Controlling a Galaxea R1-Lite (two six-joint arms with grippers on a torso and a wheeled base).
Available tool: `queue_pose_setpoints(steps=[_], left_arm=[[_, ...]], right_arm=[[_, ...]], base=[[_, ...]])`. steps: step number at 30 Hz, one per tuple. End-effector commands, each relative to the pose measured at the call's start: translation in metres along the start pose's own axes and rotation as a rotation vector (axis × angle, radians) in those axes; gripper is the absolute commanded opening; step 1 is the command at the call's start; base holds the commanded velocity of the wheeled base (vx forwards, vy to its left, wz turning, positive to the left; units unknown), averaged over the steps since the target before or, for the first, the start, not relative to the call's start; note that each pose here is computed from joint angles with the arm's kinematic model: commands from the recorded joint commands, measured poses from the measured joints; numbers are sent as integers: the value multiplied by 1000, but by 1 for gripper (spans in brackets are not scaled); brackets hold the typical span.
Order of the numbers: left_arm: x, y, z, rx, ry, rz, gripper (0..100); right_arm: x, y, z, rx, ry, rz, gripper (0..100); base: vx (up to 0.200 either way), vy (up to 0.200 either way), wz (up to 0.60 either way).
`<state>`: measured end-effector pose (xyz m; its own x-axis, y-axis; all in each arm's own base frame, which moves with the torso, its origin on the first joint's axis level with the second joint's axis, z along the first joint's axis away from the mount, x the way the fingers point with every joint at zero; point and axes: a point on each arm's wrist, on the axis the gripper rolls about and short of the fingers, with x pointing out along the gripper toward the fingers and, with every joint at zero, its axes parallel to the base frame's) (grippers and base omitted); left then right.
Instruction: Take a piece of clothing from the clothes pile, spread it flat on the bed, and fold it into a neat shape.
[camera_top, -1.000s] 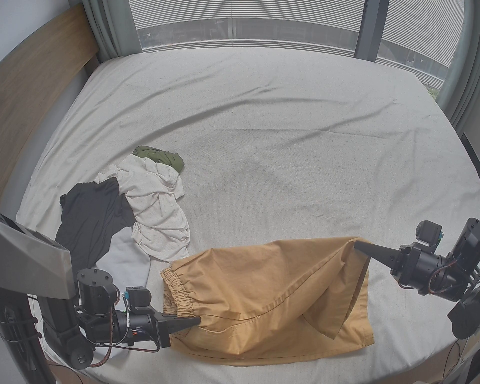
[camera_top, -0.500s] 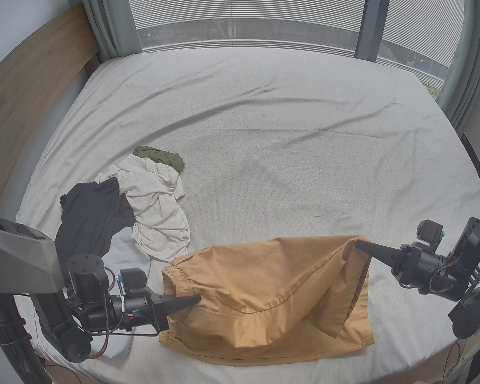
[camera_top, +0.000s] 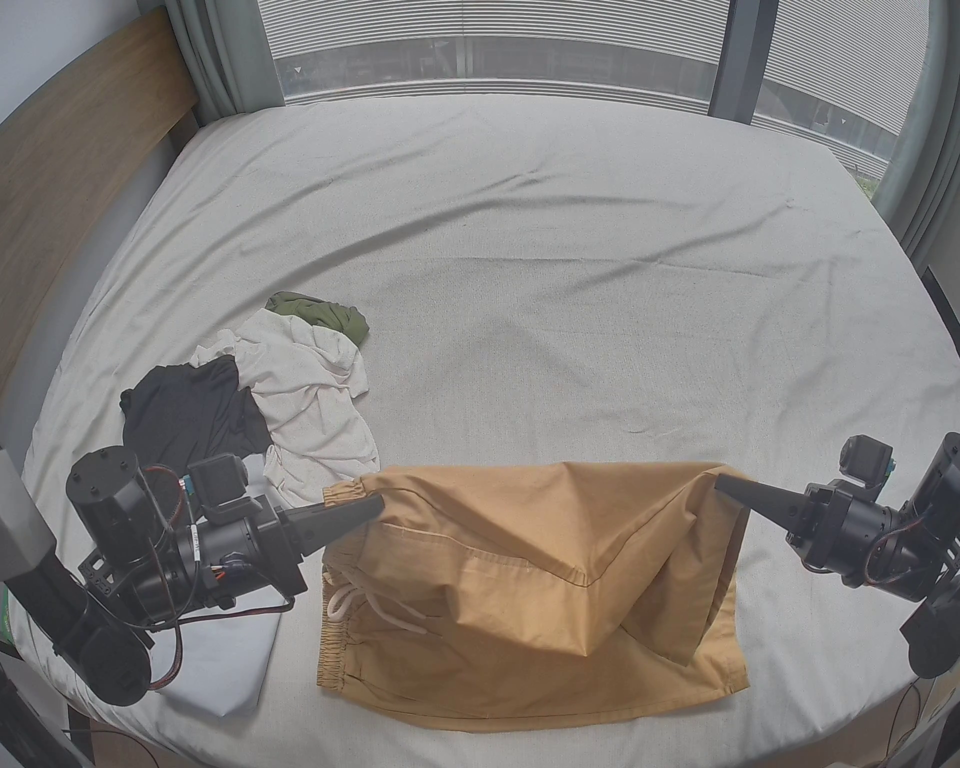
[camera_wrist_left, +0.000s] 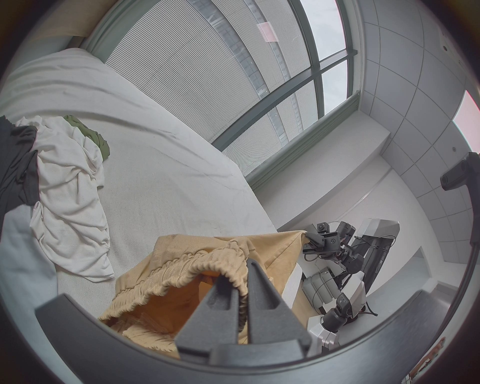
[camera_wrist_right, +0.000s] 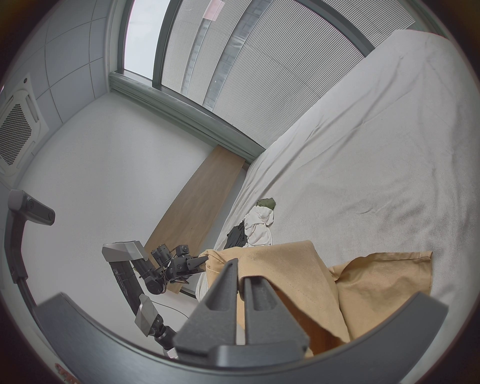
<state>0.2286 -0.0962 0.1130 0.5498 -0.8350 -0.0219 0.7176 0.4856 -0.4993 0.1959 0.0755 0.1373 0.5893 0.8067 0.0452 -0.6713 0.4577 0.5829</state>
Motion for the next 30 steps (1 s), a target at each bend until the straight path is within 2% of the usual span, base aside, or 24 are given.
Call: queue_pose_setpoints(steps=[1,5,15,23,30], left_arm=[[-5,-4,0,2,-3,1,0],[-9,-1,1,-1,-10,20,0],[7,8,5,-6,-11,-2,0],[-11,-8,16,8,-68,-7,0],[-19,-6,26,2,-109,14,0]], right_arm=[[-2,1,3,-8,-13,0,0],[-2,0,6,-14,-26,-6,0],[-2,-1,5,-10,-22,-9,0],[-3,2,8,-26,-36,3,0],[-1,4,15,-46,-60,15,0]], base=[[0,0,0],[0,0,0],[0,0,0],[0,0,0],[0,0,0]])
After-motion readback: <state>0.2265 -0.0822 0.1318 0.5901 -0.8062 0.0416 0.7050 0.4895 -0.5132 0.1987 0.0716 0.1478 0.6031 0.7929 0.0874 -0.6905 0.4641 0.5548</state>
